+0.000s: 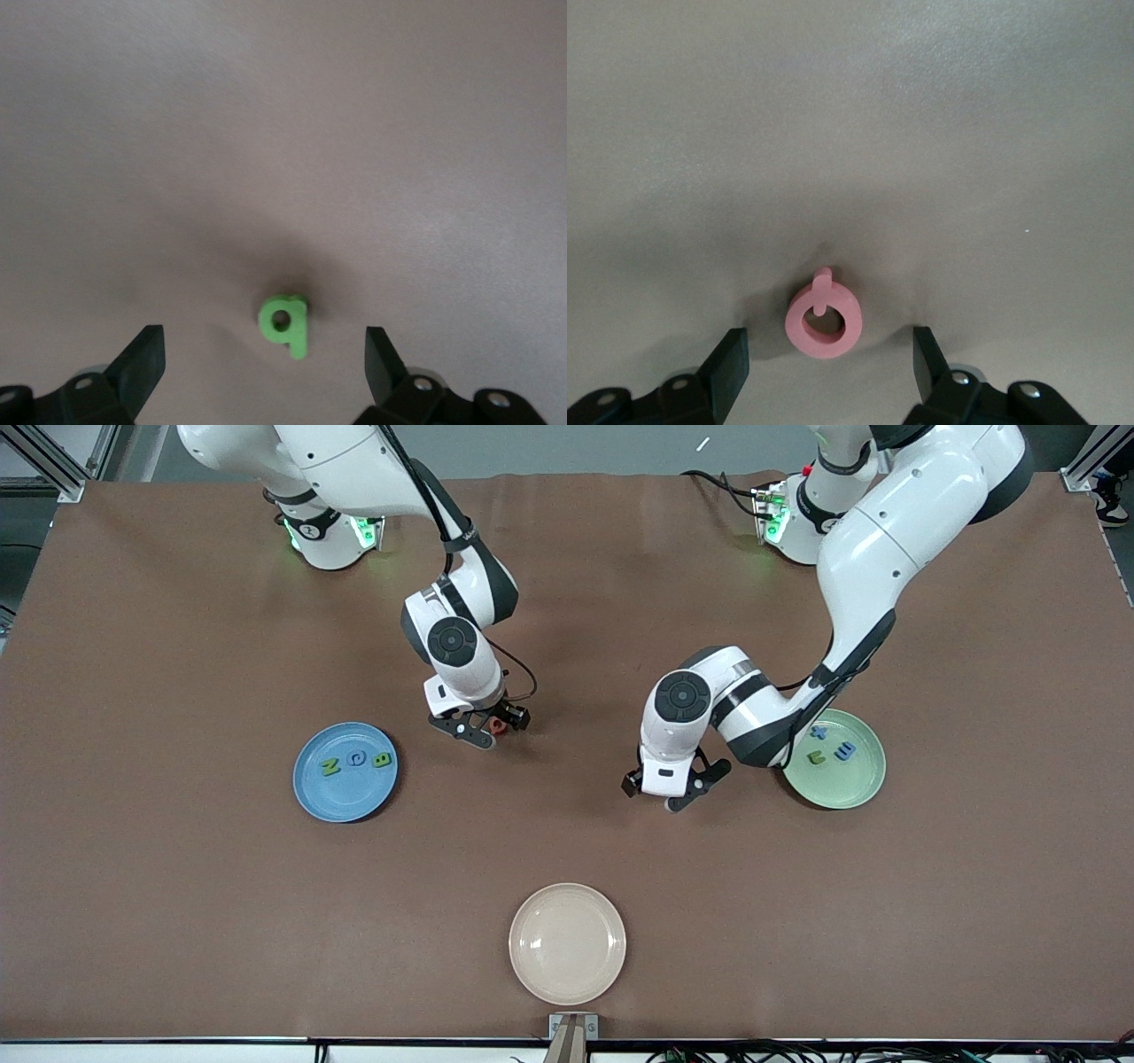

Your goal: Sort uppercase to blue plate, lowercase to green plate

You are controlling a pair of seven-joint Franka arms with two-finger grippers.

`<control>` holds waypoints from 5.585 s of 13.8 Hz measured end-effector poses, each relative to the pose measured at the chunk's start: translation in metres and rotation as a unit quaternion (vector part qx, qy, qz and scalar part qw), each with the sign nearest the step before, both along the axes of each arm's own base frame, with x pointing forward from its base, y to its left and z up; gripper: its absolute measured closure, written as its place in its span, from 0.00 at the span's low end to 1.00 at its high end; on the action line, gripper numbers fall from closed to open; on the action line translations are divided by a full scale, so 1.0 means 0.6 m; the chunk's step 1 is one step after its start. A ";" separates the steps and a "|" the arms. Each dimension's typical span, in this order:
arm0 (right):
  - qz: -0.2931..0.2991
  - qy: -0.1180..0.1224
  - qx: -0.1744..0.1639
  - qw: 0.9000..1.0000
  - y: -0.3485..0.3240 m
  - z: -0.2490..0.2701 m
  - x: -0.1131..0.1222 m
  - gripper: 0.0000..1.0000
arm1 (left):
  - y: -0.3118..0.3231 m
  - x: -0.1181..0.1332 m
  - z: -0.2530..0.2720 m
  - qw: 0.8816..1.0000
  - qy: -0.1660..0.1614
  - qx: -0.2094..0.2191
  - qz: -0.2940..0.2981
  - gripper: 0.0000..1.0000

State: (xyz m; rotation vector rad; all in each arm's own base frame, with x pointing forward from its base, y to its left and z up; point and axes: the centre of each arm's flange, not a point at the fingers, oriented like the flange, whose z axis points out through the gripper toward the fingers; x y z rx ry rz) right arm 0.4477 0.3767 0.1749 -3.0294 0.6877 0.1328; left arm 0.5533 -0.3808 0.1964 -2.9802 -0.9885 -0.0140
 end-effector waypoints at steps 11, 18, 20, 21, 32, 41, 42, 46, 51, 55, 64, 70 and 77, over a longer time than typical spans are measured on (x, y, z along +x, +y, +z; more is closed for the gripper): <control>-0.004 -0.005 -0.003 1.000 -0.009 -0.003 0.009 0.31 | 0.002 0.002 -0.024 1.000 0.005 -0.004 0.003 0.33; -0.009 -0.005 -0.005 1.000 -0.017 0.006 0.019 0.64 | -0.004 -0.005 -0.033 1.000 0.010 -0.004 0.000 0.56; -0.012 0.004 -0.019 1.000 -0.042 0.016 0.044 0.64 | -0.005 -0.003 -0.031 1.000 0.008 -0.006 0.000 0.71; -0.008 0.012 -0.027 1.000 -0.058 0.030 0.062 0.64 | -0.005 -0.003 -0.031 1.000 0.008 -0.006 0.000 0.73; 0.076 0.038 -0.050 0.995 -0.336 0.145 0.230 0.64 | 0.096 0.030 0.085 0.998 0.021 -0.007 -0.063 0.73; 0.075 0.024 -0.067 0.995 -0.391 0.081 0.252 0.64 | 0.407 -0.031 0.089 0.976 0.059 0.028 -0.207 0.73; 0.073 0.027 -0.068 0.995 -0.398 0.076 0.252 0.64 | 0.437 -0.032 0.085 0.973 0.058 0.031 -0.220 0.73; 0.061 0.036 -0.065 0.995 -0.410 0.058 0.251 0.64 | 0.518 -0.030 0.069 0.963 0.042 0.038 -0.264 0.73; 0.062 0.051 -0.070 0.994 -0.407 0.025 0.242 0.64 | 0.574 -0.016 0.032 0.955 0.016 0.036 -0.293 0.73; 0.066 0.057 -0.070 0.994 -0.399 0.024 0.244 0.31 | 0.566 0.005 0.005 0.954 0.013 0.031 -0.298 0.73; 0.157 0.134 -0.040 0.978 -0.466 0.223 0.317 0.00 | 0.551 0.022 0.004 0.952 0.009 0.038 -0.303 0.35; 0.183 0.138 -0.032 0.973 -0.600 0.374 0.332 0.00 | 0.562 0.039 0.017 0.955 -0.001 0.041 -0.294 0.00; 0.189 0.098 -0.032 0.976 -0.612 0.504 0.336 0.00 | 0.589 0.071 0.048 0.958 -0.003 -0.009 -0.287 0.00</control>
